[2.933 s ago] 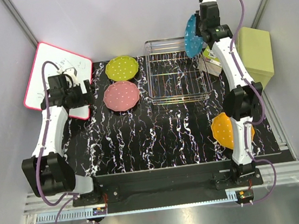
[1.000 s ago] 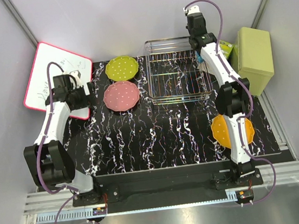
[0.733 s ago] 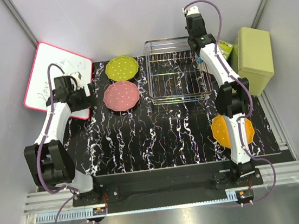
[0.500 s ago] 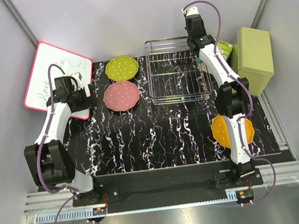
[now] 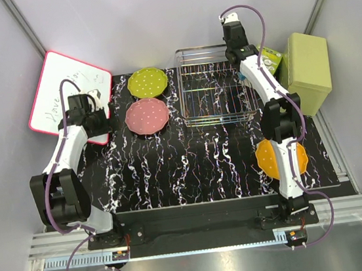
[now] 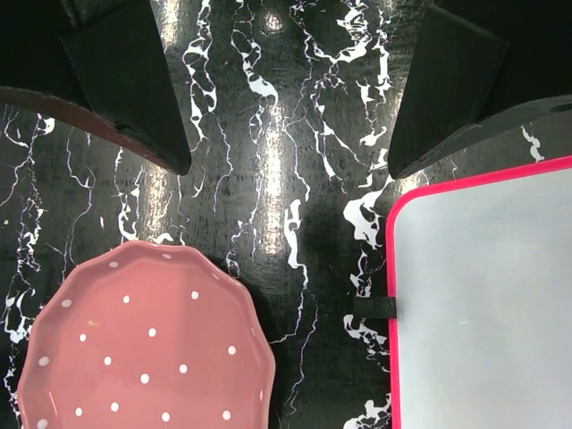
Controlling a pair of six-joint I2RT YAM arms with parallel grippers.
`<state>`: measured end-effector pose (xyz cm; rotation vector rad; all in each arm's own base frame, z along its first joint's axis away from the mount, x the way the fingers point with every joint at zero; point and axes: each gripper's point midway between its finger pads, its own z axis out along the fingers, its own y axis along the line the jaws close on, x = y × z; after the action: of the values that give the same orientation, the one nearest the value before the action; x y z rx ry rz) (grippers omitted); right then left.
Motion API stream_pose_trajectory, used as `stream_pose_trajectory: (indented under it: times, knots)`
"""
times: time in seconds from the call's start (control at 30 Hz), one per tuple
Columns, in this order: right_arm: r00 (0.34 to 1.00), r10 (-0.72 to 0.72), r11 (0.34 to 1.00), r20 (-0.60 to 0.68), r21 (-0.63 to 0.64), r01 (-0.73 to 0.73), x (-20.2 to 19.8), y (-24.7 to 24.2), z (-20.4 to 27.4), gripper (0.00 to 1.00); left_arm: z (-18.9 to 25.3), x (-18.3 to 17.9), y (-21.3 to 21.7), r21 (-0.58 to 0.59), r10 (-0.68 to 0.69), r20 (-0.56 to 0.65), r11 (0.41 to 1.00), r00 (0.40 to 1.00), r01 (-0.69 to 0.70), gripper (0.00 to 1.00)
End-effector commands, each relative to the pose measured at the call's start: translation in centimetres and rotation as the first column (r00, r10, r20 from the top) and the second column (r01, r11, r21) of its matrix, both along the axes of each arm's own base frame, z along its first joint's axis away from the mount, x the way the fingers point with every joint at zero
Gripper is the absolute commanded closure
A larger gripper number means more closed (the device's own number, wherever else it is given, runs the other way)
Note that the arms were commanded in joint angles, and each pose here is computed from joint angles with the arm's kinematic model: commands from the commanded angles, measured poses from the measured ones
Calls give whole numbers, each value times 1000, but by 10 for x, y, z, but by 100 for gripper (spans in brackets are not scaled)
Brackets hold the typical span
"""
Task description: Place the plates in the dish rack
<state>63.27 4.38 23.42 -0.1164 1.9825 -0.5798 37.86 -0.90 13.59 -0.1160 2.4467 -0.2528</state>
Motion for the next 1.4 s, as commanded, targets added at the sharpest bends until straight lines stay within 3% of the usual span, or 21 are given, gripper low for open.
stream_pose_trajectory:
  times: [0.0,0.17,0.2,0.23,0.67,0.73,0.9,1.03,1.07,1.1,1.17,1.2,1.27,1.3,1.37]
  knots:
    - [993,-64,997,101,-35,67,-12,-19,55,100,16,11,-8,-34,-10,74,999,997,13,1]
    - [997,-48,998,52,-42,51,-9,-13,30,98,19,10,-7,-25,-15,83,1000,996,18,1]
    - [998,-49,998,47,-41,51,-9,-12,28,74,20,10,-6,-21,-17,88,1000,996,19,1]
    - [997,-56,998,44,-37,58,-10,-13,25,64,20,9,-6,-16,-21,89,1000,996,22,1]
    - [996,-76,996,40,-43,77,-11,-19,22,53,17,8,-9,-28,-24,80,999,997,26,1]
    - [993,-78,996,84,-41,81,-13,-20,44,45,17,10,-7,-16,-24,85,1000,996,26,1]
    - [974,-70,997,217,-21,76,-38,-25,128,36,17,23,-15,-1,-115,114,993,987,116,1]
    - [975,-30,999,221,16,27,-62,-22,153,33,16,61,-40,-65,-175,105,981,979,183,1]
    - [976,-18,998,219,55,6,-67,-17,151,32,-8,70,-42,-90,-166,40,981,985,169,3]
    - [970,67,991,235,98,-93,-74,-3,163,32,1,88,-42,-100,-151,57,983,987,156,4]
    - [970,165,967,179,166,-195,-82,19,140,31,-28,101,-41,-117,-139,-21,984,990,135,12]
    - [951,252,937,180,200,-286,-91,39,143,31,-19,115,-41,-117,-135,6,984,991,135,16]
    - [947,302,915,112,244,-320,-103,56,121,30,-30,126,-43,-134,-144,-10,981,990,142,30]
    - [923,371,880,103,278,-385,-111,72,120,30,-22,133,-46,-135,-160,19,978,987,161,55]
    - [897,440,833,49,351,-428,-127,89,99,32,-23,136,-55,-153,-184,20,971,983,185,80]
